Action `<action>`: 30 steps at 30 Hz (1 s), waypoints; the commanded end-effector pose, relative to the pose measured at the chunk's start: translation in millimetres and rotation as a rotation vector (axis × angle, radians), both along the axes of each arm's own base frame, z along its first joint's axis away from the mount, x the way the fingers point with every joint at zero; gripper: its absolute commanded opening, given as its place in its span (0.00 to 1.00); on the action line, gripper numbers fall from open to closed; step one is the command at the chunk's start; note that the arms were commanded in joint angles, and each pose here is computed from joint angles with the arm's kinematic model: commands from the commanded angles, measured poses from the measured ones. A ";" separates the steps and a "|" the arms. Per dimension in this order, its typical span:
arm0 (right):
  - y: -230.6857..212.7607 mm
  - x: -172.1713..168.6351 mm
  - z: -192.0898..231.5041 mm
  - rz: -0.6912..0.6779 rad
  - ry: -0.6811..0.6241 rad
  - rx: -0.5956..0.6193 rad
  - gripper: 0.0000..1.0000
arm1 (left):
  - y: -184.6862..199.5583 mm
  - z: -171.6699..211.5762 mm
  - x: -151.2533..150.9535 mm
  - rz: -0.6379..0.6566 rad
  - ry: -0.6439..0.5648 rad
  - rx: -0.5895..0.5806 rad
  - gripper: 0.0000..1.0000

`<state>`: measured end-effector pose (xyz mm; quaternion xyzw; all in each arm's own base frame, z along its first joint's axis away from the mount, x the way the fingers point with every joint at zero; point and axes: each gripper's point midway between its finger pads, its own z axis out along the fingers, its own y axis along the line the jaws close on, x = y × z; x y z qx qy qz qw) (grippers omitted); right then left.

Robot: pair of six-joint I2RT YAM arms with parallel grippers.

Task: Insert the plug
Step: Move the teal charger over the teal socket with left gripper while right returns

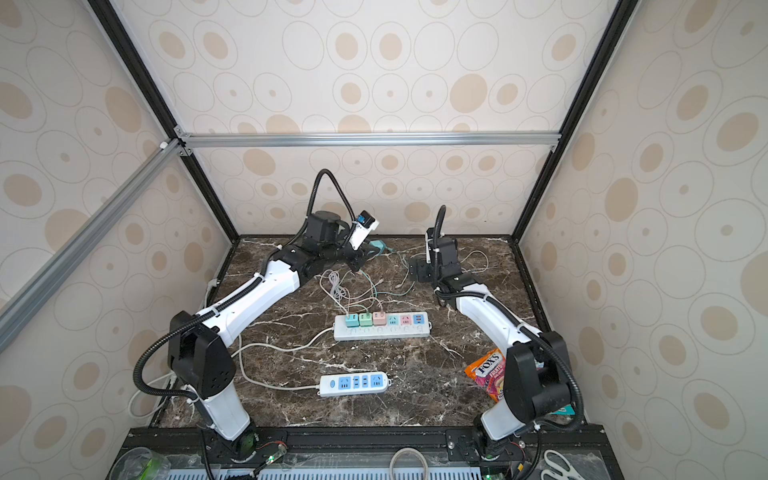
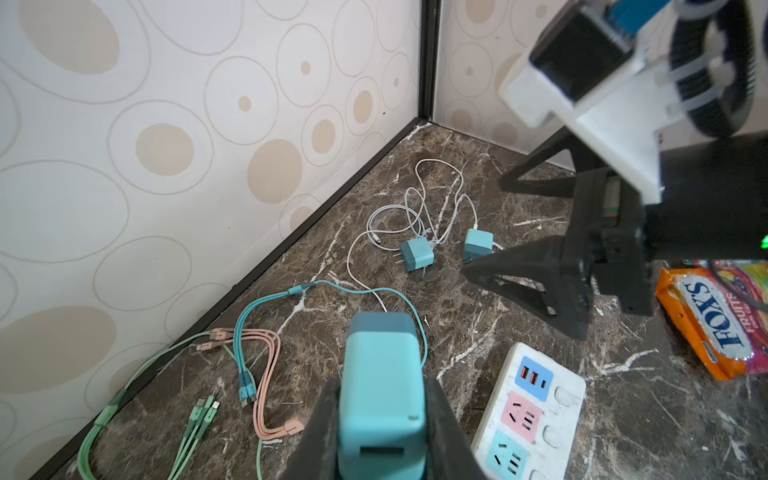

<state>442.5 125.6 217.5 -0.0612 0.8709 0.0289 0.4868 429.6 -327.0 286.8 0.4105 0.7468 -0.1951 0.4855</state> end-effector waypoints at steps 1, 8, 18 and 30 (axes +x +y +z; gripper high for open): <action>-17.7 -14.3 13.7 -0.059 -0.059 -0.009 0.99 | -8.6 -6.9 -7.3 -0.071 -0.011 0.089 0.00; -60.2 -49.3 16.2 -0.212 -0.132 0.029 1.00 | -27.3 -34.4 -15.1 -0.138 0.009 0.249 0.00; -83.5 -92.7 5.0 -0.274 -0.156 0.053 1.00 | -52.2 -78.9 -47.6 -0.306 0.093 0.437 0.00; -103.0 -105.8 0.8 -0.354 -0.170 0.005 1.00 | -62.4 -135.6 -91.4 -0.445 0.163 0.712 0.00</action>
